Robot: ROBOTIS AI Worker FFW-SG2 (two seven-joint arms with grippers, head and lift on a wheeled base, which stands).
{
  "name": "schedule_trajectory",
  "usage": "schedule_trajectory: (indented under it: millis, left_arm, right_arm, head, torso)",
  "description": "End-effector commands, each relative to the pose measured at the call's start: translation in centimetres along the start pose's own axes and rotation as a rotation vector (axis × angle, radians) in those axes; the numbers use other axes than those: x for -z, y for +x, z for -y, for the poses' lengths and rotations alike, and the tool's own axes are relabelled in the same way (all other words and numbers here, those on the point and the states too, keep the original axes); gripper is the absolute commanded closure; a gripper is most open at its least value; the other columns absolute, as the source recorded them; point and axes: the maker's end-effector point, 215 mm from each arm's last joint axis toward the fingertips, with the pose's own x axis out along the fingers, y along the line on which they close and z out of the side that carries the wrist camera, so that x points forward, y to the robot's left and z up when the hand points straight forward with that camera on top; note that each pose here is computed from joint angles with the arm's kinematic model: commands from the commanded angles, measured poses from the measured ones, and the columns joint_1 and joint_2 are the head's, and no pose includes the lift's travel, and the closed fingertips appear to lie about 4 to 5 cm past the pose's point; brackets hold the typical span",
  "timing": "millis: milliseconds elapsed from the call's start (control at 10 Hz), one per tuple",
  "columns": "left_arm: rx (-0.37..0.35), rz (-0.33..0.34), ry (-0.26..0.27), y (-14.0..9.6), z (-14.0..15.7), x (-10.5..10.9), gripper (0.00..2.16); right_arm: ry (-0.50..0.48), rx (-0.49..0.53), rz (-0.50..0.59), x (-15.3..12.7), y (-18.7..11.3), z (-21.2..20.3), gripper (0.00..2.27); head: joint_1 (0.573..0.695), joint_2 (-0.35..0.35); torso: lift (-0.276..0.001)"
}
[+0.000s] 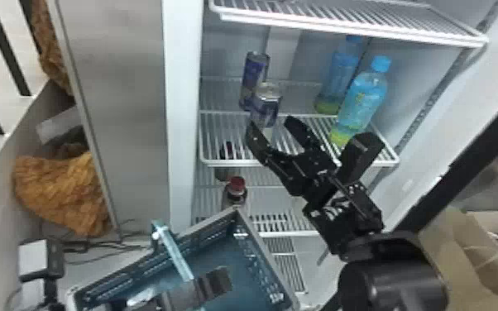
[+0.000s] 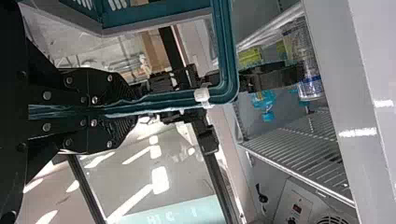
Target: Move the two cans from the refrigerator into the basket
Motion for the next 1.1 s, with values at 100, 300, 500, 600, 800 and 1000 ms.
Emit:
schedule_trajectory:
  millis: [100, 300, 500, 600, 800, 1000]
  left_arm:
    - [0.0, -0.001, -0.003, 0.0, 0.0, 0.1, 1.2]
    - [0.002, -0.004, -0.004, 0.0, 0.0, 0.1, 1.2]
    - [0.002, -0.004, -0.004, 0.0, 0.0, 0.1, 1.2]
    - [0.002, -0.001, -0.003, 0.0, 0.0, 0.1, 1.2]
    - [0.004, -0.001, -0.004, 0.0, 0.1, 0.0, 1.2]
    - [0.005, 0.002, -0.003, 0.0, 0.1, 0.0, 1.2]
  right_arm:
    - [0.0, -0.009, -0.005, 0.2, 1.5, -0.5, 0.27]
    - [-0.003, -0.005, -0.008, 0.3, 2.7, -0.6, 0.27]
    - [-0.009, 0.005, -0.019, 0.8, 3.5, -0.2, 0.27]
    - [-0.008, 0.007, -0.022, 0.9, 3.8, 0.1, 0.27]
    - [-0.001, 0.008, -0.035, 1.6, 4.1, 0.3, 0.35]
    - [0.005, 0.003, -0.055, 1.9, 4.4, 0.1, 0.87]
  head:
    - [0.695, -0.199]
    - [0.695, -0.186]
    - [0.695, -0.178]
    - [0.695, -0.176]
    - [0.695, -0.175]
    - [0.695, -0.172]
  torso:
    - [-0.035]
    - [-0.035]
    - [-0.035]
    - [-0.035]
    - [-0.035]
    - [-0.035]
